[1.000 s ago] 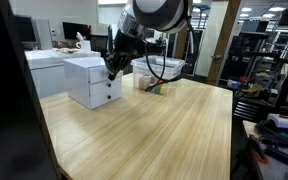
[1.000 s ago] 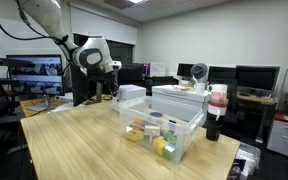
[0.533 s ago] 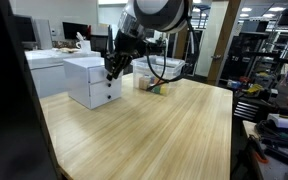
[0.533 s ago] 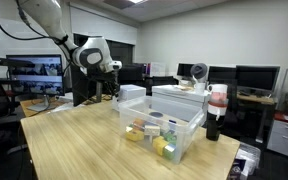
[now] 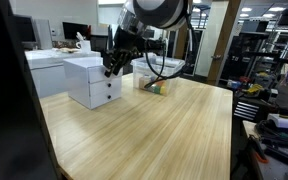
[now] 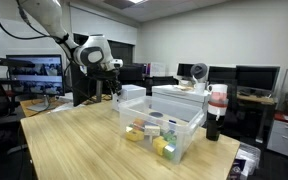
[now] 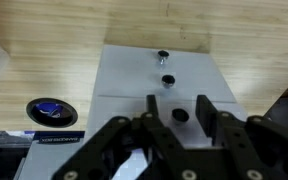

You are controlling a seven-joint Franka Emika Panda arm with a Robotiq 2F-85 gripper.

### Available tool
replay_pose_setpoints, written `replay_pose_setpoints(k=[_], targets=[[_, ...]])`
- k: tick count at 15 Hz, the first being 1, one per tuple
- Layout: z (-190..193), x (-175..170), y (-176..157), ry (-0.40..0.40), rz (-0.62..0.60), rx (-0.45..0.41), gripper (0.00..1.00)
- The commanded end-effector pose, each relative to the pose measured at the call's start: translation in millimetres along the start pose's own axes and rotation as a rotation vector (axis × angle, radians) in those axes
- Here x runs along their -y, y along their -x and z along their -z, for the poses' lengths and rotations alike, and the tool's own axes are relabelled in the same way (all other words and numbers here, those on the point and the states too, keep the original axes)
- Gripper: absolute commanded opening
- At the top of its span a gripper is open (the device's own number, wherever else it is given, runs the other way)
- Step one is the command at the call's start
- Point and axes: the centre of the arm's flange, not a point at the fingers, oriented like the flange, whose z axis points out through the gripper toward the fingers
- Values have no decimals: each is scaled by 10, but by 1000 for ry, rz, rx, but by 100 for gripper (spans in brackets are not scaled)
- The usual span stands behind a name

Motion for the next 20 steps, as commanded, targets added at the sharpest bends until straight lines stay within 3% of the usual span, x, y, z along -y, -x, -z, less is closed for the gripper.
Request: replay_pose_setpoints(k=[1,4,6,20], targets=[[88,5,24,0,5,-1,15],[122,39,84,1,11,6,2],[155,44,143,4,13,12,6],[571,71,1099,5,16,102,6]])
